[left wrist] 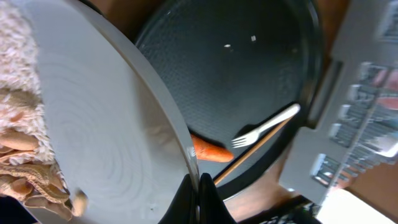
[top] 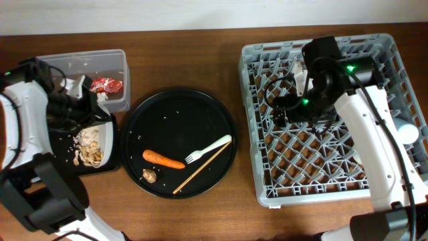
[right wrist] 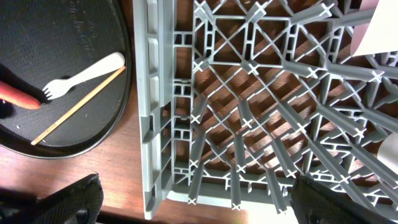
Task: Sort waste into correct bins and load items into the dishwasher rack
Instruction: 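Tilt the plate over the black tray to dump rice and shells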
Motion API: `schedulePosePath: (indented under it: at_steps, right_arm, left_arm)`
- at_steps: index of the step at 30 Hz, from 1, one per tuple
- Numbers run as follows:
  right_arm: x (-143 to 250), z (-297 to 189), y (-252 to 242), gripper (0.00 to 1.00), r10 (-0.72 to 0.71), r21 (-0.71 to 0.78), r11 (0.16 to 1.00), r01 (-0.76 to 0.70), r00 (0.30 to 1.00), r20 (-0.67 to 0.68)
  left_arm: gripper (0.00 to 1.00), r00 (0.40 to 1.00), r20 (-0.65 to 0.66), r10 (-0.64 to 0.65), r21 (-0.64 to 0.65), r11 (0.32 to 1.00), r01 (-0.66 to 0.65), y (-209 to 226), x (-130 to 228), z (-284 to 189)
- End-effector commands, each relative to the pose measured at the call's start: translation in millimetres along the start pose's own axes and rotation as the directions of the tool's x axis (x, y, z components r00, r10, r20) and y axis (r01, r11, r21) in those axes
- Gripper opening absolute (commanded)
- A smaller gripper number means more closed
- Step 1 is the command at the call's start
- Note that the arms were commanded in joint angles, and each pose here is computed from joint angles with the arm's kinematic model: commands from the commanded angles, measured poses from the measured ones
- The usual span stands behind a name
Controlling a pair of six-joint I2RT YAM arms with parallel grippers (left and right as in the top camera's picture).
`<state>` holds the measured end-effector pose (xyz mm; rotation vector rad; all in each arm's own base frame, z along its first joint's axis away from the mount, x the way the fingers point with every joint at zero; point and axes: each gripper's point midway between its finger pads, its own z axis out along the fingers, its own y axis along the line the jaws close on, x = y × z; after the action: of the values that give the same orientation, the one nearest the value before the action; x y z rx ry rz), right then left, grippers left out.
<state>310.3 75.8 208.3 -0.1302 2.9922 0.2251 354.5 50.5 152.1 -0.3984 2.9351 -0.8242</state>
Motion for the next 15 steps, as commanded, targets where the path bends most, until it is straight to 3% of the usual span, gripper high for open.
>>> schedulePosePath:
  at_steps: [1, 8, 15]
  right_arm:
    - [1, 1, -5, 0.99, 0.002, 0.014, 1.000, -0.002, 1.000, -0.006]
    - [1, 1, -5, 0.99, 0.002, 0.014, 1.000, -0.002, 1.000, -0.007]
    - [1, 1, -5, 1.00, 0.002, 0.014, 1.000, -0.002, 1.000, -0.007]
  left_arm:
    - [0.00, 0.990, 0.136, 0.044, 0.126, 0.990, -0.062, -14, -2, -43]
    - [0.00, 0.963, 0.268, -0.037, 0.352, 0.934, -0.062, -8, -4, -85]
    - [0.00, 0.933, 0.352, -0.070, 0.428, 0.899, -0.094, -2, -8, -107]
